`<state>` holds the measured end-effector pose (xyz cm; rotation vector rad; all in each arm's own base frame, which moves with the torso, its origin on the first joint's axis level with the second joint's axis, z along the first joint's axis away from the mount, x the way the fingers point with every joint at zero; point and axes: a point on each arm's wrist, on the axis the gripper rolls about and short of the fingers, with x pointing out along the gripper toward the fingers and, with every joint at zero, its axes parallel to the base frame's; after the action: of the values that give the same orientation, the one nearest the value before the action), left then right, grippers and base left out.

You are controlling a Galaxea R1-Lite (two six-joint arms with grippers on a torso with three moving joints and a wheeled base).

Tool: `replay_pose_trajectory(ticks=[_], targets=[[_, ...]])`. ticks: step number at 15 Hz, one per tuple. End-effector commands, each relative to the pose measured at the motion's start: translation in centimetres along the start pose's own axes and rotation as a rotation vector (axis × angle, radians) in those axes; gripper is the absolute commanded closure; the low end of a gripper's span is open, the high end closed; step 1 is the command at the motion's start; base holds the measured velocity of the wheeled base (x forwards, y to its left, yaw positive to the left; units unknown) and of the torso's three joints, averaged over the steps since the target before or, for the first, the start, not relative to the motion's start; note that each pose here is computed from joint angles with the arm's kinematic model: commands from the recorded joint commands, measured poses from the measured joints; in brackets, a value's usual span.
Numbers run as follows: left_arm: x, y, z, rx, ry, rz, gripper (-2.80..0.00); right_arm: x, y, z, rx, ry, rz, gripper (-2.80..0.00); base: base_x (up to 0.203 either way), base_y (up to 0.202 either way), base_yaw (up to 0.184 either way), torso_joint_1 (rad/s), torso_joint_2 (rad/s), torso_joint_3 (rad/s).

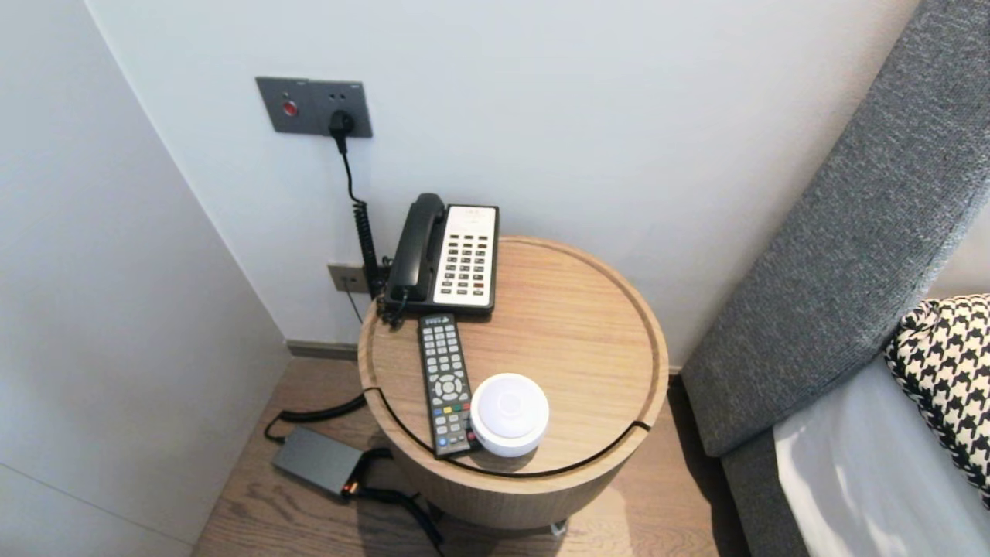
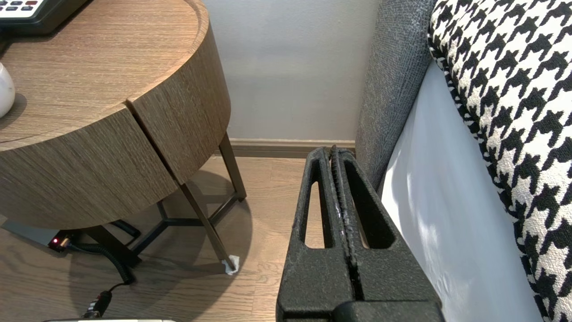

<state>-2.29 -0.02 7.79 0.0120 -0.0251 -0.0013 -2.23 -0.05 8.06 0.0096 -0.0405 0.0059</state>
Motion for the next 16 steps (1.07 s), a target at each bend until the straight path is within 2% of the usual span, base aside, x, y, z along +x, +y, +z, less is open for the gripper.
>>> replay_pose_trajectory(ticks=[1,16], targets=[[0.08,-0.01,-0.34,0.0,0.011,0.0,0.0,0.17,-0.01,-0.68,0.0,0.025,0.0,0.0,0.0,0.0,0.0,0.0,0.0,0.0],[0.08,-0.01,-0.34,0.0,0.011,0.0,0.0,0.17,-0.01,-0.68,0.001,0.025,0.0,0.0,0.0,0.0,0.0,0.0,0.0,0.0]])
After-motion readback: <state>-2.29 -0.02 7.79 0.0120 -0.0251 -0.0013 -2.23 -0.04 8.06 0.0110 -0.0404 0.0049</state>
